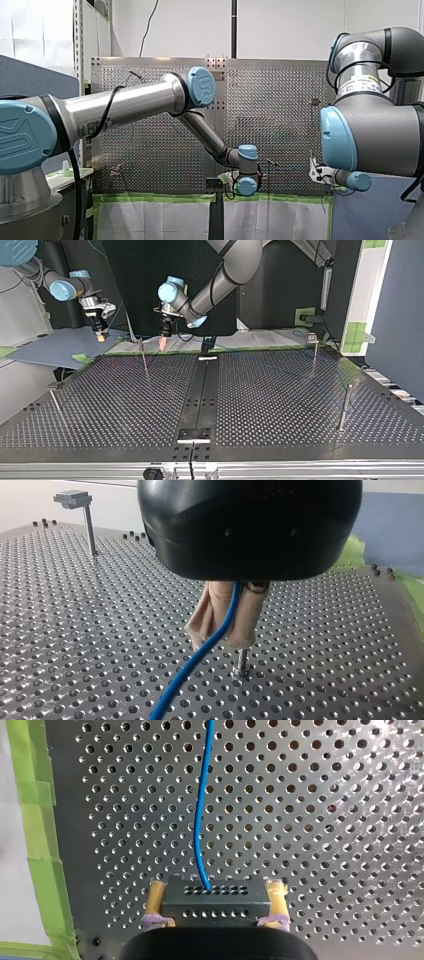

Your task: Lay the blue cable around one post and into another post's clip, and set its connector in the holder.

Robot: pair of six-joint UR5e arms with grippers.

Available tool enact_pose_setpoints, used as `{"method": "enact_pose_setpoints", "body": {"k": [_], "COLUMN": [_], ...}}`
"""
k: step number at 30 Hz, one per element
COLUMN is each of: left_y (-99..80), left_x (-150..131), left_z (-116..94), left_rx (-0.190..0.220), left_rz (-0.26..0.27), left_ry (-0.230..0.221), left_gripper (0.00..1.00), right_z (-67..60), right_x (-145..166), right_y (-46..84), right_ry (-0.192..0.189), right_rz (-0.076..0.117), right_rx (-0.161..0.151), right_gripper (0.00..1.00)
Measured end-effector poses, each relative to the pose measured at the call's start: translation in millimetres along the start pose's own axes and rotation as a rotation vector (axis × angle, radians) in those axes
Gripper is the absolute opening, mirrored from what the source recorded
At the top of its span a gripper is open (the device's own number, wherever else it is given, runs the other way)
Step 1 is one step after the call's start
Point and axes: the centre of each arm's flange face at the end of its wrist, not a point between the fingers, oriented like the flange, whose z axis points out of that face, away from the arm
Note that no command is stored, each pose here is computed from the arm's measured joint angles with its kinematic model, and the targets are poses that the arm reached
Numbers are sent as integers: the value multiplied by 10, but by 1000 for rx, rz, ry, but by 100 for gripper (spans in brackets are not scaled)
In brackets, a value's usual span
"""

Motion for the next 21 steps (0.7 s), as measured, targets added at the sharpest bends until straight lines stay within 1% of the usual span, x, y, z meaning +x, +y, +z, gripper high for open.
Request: {"method": "enact_pose_setpoints", "body": {"k": [6, 13, 21], "left_y": [35, 72, 122], "left_x": [-12, -41, -76], "left_z": [21, 73, 139], "left_rx": [-15, -22, -27], "left_rz": [1, -2, -6], "left_ry": [-5, -14, -23], "left_gripper": [1, 1, 1], "right_z": [35, 88, 136], "right_x": [30, 73, 83], "right_y": [42, 90, 130], "right_ry": [14, 41, 51], "right_rz": [0, 6, 3], "right_rx": [-3, -4, -5], "right_gripper": [0, 0, 0]}}
